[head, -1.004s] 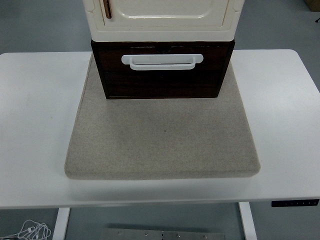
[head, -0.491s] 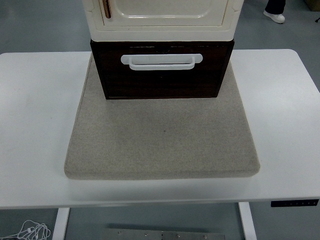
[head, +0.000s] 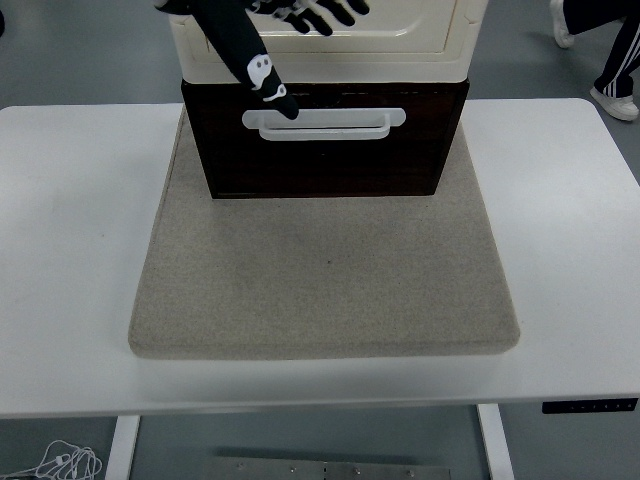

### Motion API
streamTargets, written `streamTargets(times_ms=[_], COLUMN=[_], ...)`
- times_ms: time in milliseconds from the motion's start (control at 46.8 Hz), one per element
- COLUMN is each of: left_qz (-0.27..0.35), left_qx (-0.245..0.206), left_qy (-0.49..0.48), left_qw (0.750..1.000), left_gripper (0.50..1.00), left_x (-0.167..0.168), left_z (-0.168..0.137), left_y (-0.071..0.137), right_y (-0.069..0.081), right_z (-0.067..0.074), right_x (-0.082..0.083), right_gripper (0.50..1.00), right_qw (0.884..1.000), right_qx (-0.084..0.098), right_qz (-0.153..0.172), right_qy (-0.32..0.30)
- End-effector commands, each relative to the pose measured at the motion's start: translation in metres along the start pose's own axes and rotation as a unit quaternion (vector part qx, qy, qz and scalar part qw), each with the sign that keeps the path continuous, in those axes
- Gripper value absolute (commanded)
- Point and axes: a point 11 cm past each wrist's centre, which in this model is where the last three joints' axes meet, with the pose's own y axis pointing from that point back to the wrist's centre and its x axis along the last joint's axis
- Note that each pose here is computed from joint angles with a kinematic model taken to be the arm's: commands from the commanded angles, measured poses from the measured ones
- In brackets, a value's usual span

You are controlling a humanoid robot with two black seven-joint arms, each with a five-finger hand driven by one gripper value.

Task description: Open the drawer under the combination cabinet

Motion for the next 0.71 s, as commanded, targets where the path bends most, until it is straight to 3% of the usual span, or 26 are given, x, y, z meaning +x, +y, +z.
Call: streamTargets(times_ms=[0, 256, 684], left_qz=[-0.017, -0.04, -0.03], left_qx=[0.034, 0.105, 0.12], left_qy=[-0.01, -0.049, -0.043], left_qw=[0.999, 0.992, 0.991], left_gripper=[1.0, 1.0, 1.0], left_x=[-0.009, -0.027, -0.025], left_z=[-0.01, -0.034, -0.037], left_y=[-0.009, -0.03, -0.055], right_y=[0.0, 0.0, 0.0], right_z=[0.0, 0.0, -0.001], right_x=[0.0, 0.0, 0.0], right_gripper=[0.926, 0.928, 0.926], right_qw=[1.0, 1.0, 1.0], right_qx=[-0.001, 0.0, 0.0], right_qz=[0.0, 0.001, 0.0], right_qy=[0.0, 0.0, 0.0])
